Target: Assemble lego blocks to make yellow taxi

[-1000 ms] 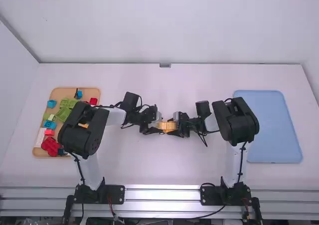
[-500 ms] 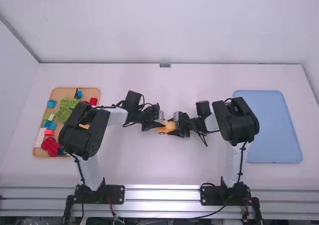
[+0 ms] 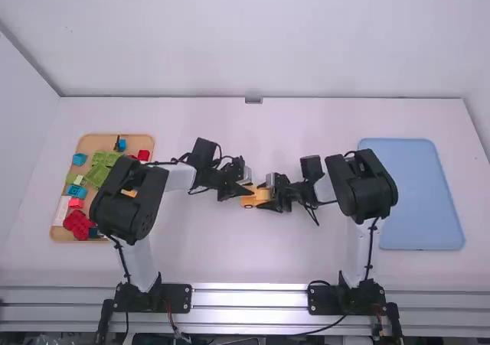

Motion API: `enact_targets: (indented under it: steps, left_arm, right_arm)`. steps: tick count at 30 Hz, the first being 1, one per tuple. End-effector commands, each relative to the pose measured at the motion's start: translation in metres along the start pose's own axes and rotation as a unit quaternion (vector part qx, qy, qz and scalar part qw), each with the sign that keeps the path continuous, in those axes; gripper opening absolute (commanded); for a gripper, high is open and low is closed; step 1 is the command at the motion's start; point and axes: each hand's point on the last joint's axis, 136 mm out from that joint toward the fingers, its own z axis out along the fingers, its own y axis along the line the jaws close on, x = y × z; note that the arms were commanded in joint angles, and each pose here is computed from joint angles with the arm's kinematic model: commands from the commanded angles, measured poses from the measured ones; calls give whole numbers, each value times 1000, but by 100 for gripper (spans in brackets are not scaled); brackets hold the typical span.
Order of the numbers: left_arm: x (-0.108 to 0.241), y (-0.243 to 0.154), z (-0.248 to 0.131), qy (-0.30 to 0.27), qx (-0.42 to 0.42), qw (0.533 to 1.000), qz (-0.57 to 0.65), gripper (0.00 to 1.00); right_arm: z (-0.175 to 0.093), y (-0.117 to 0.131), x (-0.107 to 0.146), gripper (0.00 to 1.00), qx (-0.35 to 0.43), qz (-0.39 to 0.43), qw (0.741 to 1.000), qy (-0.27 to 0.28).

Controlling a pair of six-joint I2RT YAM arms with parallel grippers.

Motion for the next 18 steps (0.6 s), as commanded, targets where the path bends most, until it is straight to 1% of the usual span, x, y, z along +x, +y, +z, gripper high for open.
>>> enact_targets:
  steps: [1, 3, 4, 5, 7, 11, 14, 18]
  left_arm:
    - [11, -25, 7, -9, 46, 999, -23, 14]
    - [6, -29, 6, -25, 57, 998, -12, 8]
    - [6, -29, 6, -26, 57, 998, -9, 7]
    - [5, -29, 6, -28, 56, 998, -3, 4]
    - [4, -26, 6, -27, 51, 998, -2, 3]
    - [-2, -16, 3, -20, 26, 999, -1, 4]
    - [0, -11, 1, -6, 12, 1000, -6, 6]
    - [3, -14, 1, -1, 17, 1000, -23, 11]
  right_arm:
    - [2, 0, 10, 40, 6, 8, 1000, 16]
    - [2, 0, 10, 40, 6, 9, 1000, 16]
    - [2, 0, 10, 40, 6, 8, 1000, 16]
    - [1, -1, 10, 39, 8, 9, 1000, 16]
    - [0, -2, 10, 40, 9, 10, 1000, 16]
    - [2, -1, 10, 39, 7, 9, 1000, 16]
    - [2, -1, 9, 40, 6, 7, 1000, 16]
    - [3, -2, 9, 40, 5, 8, 1000, 16]
